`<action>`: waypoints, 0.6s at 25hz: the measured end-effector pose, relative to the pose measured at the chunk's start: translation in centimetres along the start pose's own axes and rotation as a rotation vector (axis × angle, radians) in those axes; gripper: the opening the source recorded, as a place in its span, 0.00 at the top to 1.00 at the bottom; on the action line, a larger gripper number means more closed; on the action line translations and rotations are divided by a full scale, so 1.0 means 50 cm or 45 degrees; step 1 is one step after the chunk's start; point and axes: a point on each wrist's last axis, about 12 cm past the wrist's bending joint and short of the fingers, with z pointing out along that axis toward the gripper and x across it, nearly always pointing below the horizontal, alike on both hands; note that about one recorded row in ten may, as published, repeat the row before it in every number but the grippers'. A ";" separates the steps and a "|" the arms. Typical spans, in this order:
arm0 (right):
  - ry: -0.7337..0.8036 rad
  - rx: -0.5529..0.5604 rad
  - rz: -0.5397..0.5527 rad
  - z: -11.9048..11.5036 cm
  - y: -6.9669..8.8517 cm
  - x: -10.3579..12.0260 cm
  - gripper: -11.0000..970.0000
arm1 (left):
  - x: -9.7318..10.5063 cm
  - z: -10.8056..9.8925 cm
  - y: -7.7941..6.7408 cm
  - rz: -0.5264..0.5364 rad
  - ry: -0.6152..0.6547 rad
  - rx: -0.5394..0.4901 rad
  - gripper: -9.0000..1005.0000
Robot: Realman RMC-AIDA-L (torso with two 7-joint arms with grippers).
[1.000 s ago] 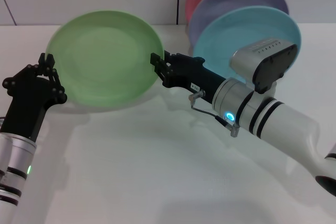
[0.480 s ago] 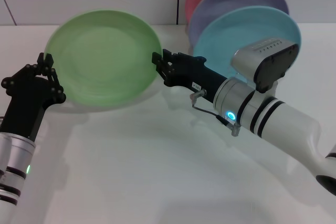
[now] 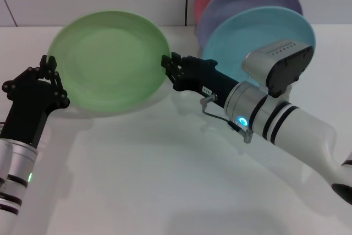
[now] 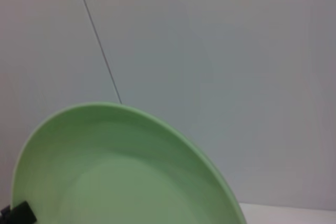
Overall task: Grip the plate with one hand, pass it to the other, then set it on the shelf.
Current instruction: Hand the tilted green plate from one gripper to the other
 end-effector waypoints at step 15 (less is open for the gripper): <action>0.019 0.006 -0.009 0.003 0.000 0.002 0.83 | -0.001 0.003 -0.001 0.000 -0.001 0.002 0.88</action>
